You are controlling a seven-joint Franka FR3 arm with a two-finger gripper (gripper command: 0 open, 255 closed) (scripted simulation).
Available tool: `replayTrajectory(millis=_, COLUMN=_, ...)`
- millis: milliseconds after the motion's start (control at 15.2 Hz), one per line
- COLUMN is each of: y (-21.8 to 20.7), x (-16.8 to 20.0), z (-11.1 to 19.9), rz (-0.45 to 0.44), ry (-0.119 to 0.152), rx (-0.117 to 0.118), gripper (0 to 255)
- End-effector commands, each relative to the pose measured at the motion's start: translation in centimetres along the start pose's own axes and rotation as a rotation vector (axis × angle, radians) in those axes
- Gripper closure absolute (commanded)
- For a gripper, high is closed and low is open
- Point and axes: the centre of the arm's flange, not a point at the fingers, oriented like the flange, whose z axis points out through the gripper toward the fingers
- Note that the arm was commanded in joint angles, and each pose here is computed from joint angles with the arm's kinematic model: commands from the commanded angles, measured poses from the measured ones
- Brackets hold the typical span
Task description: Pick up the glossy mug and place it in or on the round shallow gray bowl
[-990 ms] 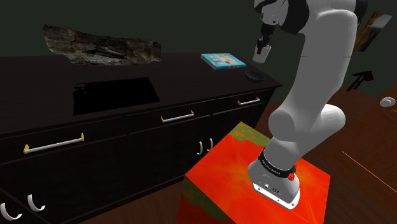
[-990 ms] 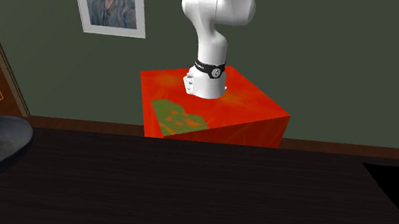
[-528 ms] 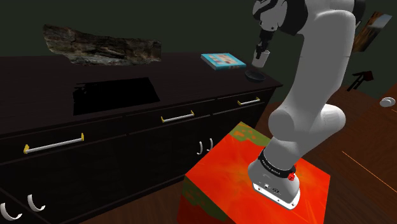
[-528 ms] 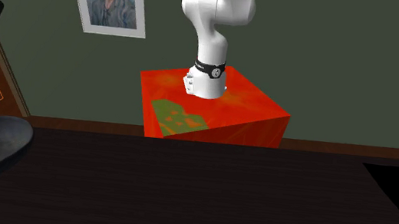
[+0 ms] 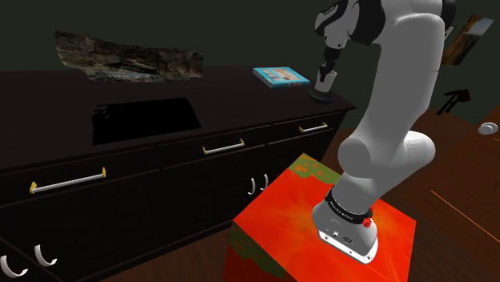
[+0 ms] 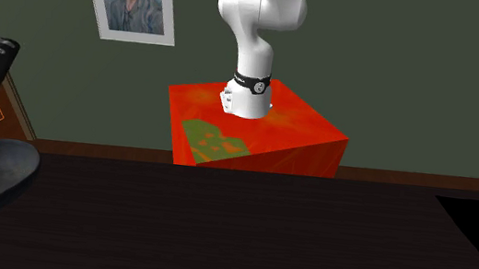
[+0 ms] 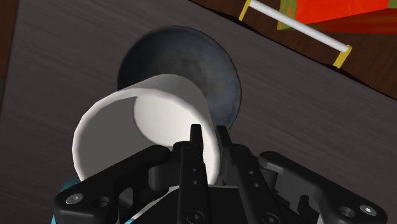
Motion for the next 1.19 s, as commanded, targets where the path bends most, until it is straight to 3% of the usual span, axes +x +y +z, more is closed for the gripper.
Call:
replayTrajectory(millis=0, y=0.0, x=0.2, z=1.1, rz=0.0, ry=0.001, rx=-0.001, gripper=255)
replayTrajectory(millis=594, y=-0.1, x=0.2, z=2.1, rz=0.0, ry=0.001, rx=-0.001, gripper=255)
replayTrajectory(millis=660, y=-0.1, x=0.2, z=2.1, rz=0.0, ry=0.001, rx=-0.001, gripper=0)
replayTrajectory(millis=990, y=-0.1, x=0.2, z=2.1, rz=0.0, ry=0.001, rx=-0.001, gripper=0)
replayTrajectory(millis=1122, y=-0.1, x=0.2, z=-0.5, rz=0.0, ry=0.001, rx=-0.001, gripper=0)
